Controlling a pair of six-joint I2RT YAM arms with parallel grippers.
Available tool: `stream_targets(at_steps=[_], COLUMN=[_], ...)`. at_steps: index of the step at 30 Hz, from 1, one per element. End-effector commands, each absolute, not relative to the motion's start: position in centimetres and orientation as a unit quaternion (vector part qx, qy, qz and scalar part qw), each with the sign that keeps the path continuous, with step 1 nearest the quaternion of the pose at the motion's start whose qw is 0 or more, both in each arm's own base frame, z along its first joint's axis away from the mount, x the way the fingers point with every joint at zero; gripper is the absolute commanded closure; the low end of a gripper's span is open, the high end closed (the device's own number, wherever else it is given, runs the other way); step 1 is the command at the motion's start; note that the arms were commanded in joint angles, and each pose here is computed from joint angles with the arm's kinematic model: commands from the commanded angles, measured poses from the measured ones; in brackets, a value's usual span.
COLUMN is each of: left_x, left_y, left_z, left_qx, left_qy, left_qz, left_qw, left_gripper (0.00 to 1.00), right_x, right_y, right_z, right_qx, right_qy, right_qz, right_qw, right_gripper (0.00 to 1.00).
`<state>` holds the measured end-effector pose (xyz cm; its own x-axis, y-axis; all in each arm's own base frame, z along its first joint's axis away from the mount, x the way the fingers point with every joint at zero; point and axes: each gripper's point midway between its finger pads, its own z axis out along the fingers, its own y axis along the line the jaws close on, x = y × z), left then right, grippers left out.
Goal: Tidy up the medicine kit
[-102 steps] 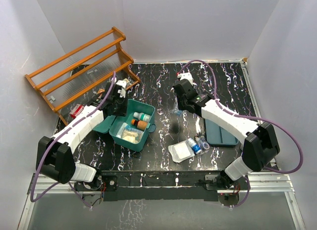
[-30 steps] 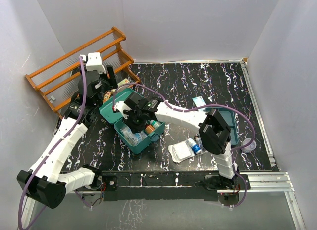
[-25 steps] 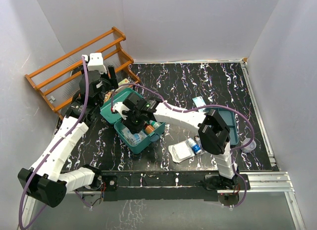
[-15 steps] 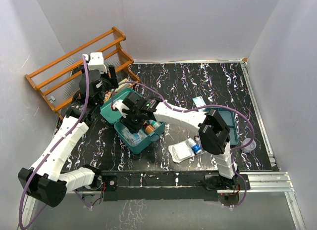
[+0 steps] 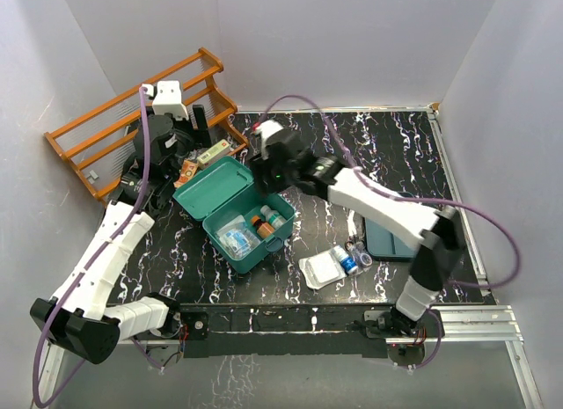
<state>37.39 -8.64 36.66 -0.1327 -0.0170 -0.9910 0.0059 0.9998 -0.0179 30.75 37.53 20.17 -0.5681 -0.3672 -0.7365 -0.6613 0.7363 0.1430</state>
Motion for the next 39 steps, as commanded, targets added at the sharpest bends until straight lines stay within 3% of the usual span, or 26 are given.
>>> stream_targets(at_steps=[1,5,10,18,31,39], left_x=[36.6,35.8,34.4,33.1,32.5,32.8], left_y=[-9.5,-10.0,-10.2,-10.4,-10.1,-10.3], left_z=[38.9,38.8,38.7,37.9,36.5,36.3], left_qx=[0.009,0.014,0.003,-0.016,-0.053,-0.055], left_qy=[0.742,0.742,0.743,0.751,0.754,0.756], left_qz=[-0.043,-0.066,-0.094,-0.123,-0.138,-0.143], left_qw=[0.668,0.667,0.663,0.648,0.64,0.637], left_gripper=[0.28,0.28,0.28,0.28,0.28,0.28], right_x=[32.1,30.1,24.9,17.2,18.1,17.4], right_y=[32.0,26.3,21.2,21.1,18.7,20.1], right_z=[27.8,26.6,19.5,9.7,5.7,4.6], right_qx=[-0.136,-0.038,0.01,-0.065,-0.039,-0.069], right_qy=[0.846,0.863,0.912,0.957,0.98,0.978], right_qz=[0.207,0.179,0.137,0.177,0.06,0.098], right_qw=[0.471,0.471,0.387,0.22,0.188,0.17], right_gripper=[0.43,0.4,0.42,0.47,0.53,0.64])
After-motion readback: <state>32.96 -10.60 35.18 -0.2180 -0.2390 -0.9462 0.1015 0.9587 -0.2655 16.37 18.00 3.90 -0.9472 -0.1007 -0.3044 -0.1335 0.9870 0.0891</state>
